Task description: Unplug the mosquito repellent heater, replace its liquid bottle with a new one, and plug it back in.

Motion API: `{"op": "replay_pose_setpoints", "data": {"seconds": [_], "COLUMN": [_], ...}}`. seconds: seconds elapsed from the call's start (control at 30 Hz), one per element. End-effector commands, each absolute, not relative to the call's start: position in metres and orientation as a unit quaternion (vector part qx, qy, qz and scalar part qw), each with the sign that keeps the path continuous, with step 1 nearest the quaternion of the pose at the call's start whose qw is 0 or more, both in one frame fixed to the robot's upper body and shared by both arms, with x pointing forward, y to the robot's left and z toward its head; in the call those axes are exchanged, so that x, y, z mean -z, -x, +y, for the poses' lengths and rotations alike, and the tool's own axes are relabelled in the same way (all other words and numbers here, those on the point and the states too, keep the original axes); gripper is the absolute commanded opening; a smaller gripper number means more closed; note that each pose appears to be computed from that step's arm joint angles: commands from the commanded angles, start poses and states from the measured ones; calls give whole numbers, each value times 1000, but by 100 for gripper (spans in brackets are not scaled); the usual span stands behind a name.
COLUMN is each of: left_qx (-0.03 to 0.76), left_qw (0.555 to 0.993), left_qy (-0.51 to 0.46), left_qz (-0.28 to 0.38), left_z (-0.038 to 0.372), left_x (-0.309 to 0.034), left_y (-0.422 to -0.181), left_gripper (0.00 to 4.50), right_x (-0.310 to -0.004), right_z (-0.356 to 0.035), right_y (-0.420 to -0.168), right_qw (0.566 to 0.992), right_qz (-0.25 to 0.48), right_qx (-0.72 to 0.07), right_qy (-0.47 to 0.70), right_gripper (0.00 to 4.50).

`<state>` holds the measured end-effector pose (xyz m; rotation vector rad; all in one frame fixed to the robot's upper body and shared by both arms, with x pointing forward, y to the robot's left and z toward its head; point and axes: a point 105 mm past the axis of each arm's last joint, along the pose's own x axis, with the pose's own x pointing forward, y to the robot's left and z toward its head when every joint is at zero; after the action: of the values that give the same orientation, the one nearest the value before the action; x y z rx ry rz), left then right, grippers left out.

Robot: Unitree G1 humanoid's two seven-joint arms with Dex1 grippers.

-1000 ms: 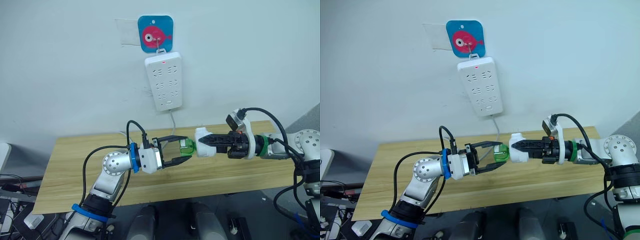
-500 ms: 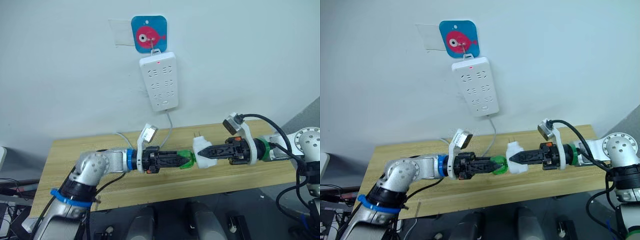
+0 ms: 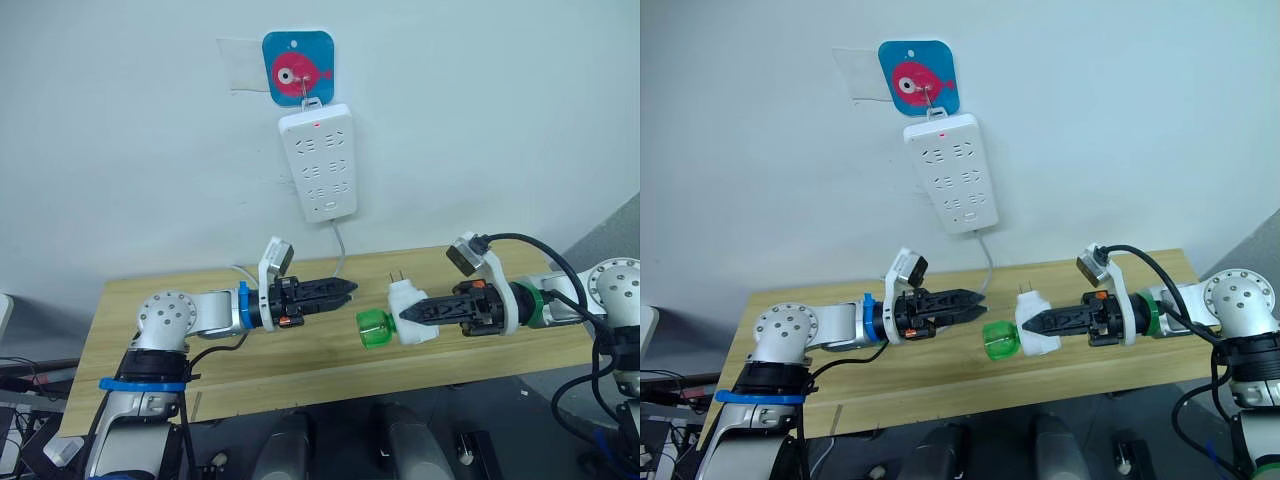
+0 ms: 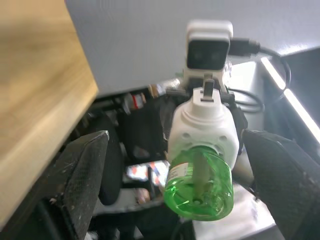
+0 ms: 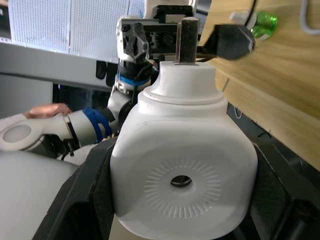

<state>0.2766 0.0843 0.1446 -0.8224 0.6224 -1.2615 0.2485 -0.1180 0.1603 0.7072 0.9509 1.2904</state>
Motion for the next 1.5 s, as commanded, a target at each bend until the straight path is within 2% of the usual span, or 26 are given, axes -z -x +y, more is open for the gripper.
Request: {"op": "replay_pose_setpoints", "data": {"seconds": [0.03,0.1,0.27,0.43,0.57,0.77,1.1,1.2,1.5], "left_qx": [618,643,639,600,552,535,534,521,484], "left_qw": [751,762,749,723,719,697,683,661,644], "left_qy": [192,67,-130,-251,-295,-319,-320,-353,-388], "left_qz": [132,47,-116,-234,-303,-355,-382,-410,-448], "left_z": [85,82,78,71,64,55,50,51,54], "left_x": [-182,-185,-176,-159,-155,-153,-156,-160,-166], "left_y": [-264,-251,-230,-231,-242,-245,-248,-247,-255], "left_gripper": [448,448,448,448,448,448,448,448,448], "right_x": [-172,-174,-177,-182,-185,-185,-187,-188,-189], "right_z": [-128,-131,-133,-127,-124,-121,-113,-112,-111], "right_y": [-262,-266,-273,-273,-270,-265,-259,-257,-256], "right_qw": [651,652,652,642,636,630,622,618,619], "right_qz": [385,380,376,375,377,381,380,381,381], "right_qx": [-554,-549,-541,-555,-564,-572,-581,-582,-579], "right_qy": [-346,-359,-375,-373,-367,-362,-364,-366,-370], "right_gripper": [299,299,299,299,299,299,299,299,299]}}
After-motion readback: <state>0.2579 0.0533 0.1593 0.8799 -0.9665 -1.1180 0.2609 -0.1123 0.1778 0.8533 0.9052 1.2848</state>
